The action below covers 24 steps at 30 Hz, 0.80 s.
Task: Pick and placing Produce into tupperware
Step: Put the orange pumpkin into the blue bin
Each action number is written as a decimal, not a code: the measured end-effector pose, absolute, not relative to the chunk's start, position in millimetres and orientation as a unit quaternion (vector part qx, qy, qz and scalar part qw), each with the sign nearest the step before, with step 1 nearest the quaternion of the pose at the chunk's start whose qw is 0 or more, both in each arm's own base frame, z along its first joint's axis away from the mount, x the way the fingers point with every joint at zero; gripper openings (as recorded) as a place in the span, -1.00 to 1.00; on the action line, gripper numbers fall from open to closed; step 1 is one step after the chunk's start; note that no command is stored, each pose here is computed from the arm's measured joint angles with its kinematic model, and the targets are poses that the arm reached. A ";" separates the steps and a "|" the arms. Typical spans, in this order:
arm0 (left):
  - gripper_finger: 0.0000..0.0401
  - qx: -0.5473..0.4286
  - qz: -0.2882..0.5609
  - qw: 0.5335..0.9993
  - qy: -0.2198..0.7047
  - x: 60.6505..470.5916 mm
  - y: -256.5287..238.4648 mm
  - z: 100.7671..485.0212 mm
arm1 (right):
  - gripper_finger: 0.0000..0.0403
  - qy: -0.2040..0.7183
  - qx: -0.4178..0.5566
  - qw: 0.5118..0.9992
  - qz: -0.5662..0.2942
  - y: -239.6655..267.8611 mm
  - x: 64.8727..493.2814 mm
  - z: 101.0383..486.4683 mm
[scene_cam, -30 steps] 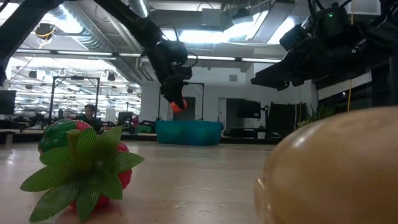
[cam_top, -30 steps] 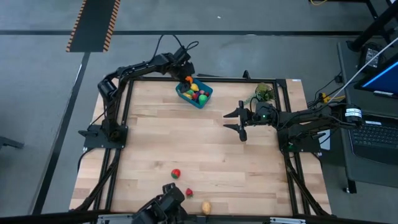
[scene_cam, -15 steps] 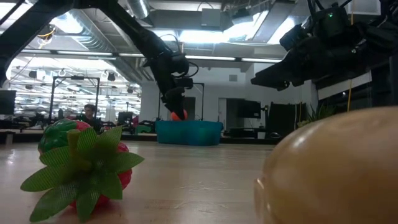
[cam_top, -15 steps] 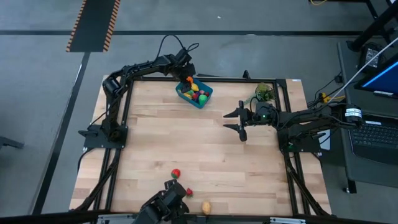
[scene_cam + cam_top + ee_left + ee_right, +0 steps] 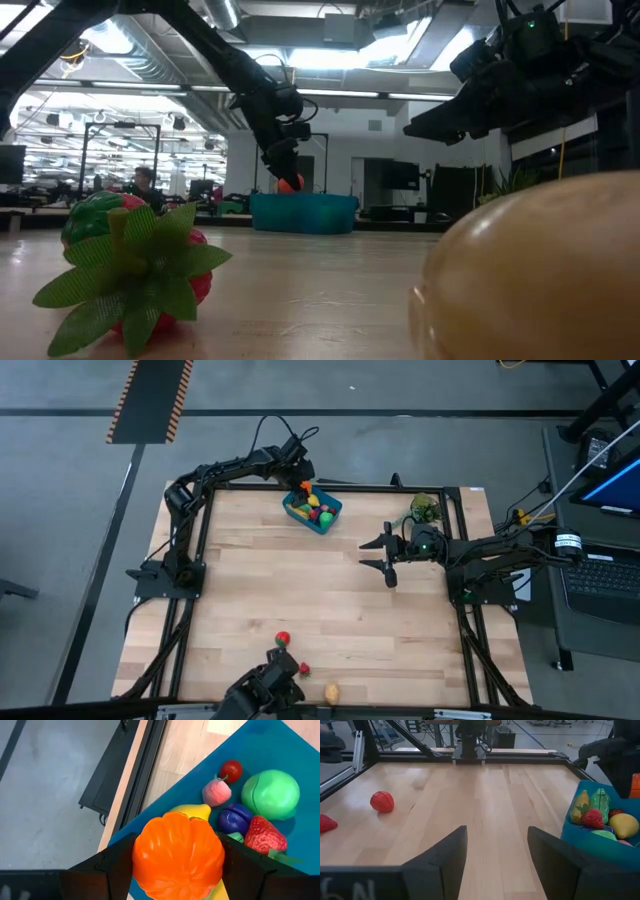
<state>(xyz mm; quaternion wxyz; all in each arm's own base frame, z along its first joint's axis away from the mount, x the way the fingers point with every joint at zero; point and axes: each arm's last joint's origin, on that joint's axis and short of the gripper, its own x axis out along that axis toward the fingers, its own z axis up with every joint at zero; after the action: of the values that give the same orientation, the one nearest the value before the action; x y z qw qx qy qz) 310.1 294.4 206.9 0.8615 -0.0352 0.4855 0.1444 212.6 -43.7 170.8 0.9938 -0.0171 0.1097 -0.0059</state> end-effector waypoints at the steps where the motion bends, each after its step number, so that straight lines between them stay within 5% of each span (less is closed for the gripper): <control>1: 0.17 -0.035 0.144 0.861 0.486 310.1 294.3 206.8 | 0.04 0.110 -0.017 0.994 -0.006 -43.7 212.6 170.8; 24: 0.17 -0.035 0.135 0.851 0.506 312.5 299.1 186.0 | 0.04 0.110 -0.017 0.994 -0.007 -44.0 212.5 170.7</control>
<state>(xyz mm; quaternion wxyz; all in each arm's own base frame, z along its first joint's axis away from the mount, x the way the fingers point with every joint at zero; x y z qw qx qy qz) 312.5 299.1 186.0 0.8514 -0.0346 0.5056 0.1355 212.5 -44.0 170.7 0.9937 -0.0169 0.1104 -0.0066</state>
